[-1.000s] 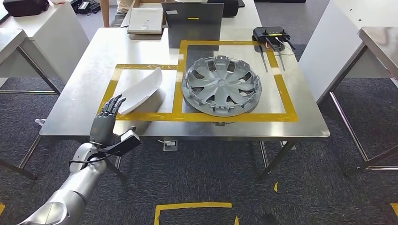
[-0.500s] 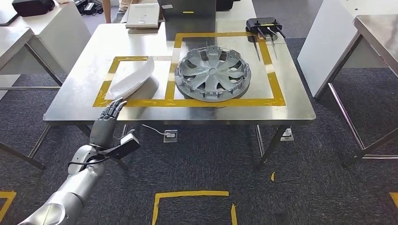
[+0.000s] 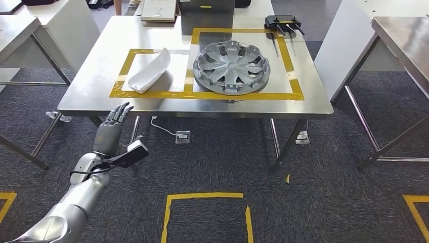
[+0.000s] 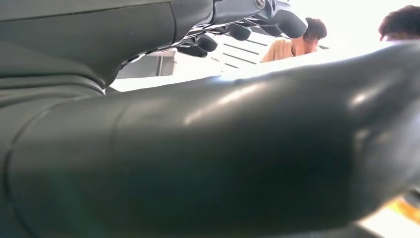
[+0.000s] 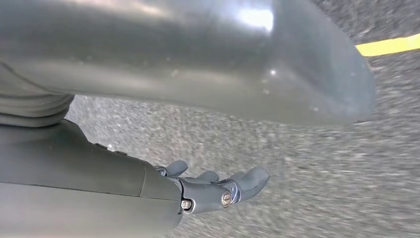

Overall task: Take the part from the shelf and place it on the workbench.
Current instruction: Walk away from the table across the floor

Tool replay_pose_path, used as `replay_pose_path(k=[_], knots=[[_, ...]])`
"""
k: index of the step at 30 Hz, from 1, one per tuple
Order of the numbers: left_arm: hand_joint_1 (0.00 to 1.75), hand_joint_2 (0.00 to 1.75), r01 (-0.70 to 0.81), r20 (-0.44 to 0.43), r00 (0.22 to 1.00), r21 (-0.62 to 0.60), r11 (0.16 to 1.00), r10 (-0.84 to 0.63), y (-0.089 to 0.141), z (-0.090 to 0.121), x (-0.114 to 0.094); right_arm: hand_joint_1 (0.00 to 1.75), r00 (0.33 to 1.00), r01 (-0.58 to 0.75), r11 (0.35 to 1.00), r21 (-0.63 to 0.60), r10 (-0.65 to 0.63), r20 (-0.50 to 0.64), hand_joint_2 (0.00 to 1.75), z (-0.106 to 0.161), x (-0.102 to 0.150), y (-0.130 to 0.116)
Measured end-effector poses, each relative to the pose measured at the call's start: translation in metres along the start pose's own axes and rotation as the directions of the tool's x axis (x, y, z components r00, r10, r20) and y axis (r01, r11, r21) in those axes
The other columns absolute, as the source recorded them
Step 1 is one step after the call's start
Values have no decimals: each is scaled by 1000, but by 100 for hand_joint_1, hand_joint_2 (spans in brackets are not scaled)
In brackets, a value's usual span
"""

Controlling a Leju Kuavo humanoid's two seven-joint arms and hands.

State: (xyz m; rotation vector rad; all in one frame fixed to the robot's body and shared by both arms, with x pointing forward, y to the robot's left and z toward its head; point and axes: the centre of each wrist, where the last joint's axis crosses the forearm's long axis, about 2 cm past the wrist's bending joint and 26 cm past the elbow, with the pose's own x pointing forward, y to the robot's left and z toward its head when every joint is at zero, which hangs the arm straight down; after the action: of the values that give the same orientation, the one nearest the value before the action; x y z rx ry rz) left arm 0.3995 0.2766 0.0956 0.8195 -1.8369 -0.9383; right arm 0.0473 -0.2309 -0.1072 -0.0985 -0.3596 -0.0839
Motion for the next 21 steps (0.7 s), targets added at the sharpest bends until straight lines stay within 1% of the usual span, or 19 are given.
replay_pose_path(k=[8,15,21], knots=[[0,0,5,1,1000,10,1000,-5,2,0,-3,0,1000,27,1000,-4,-27,2,0,-1,3,0],[0,0,6,-5,1000,5,1000,-6,1,4,-5,0,999,36,999,-5,-36,0,0,-1,4,0],[0,0,10,5,1000,20,1000,-10,4,1,-5,0,999,41,999,-2,-41,-4,0,0,3,2]])
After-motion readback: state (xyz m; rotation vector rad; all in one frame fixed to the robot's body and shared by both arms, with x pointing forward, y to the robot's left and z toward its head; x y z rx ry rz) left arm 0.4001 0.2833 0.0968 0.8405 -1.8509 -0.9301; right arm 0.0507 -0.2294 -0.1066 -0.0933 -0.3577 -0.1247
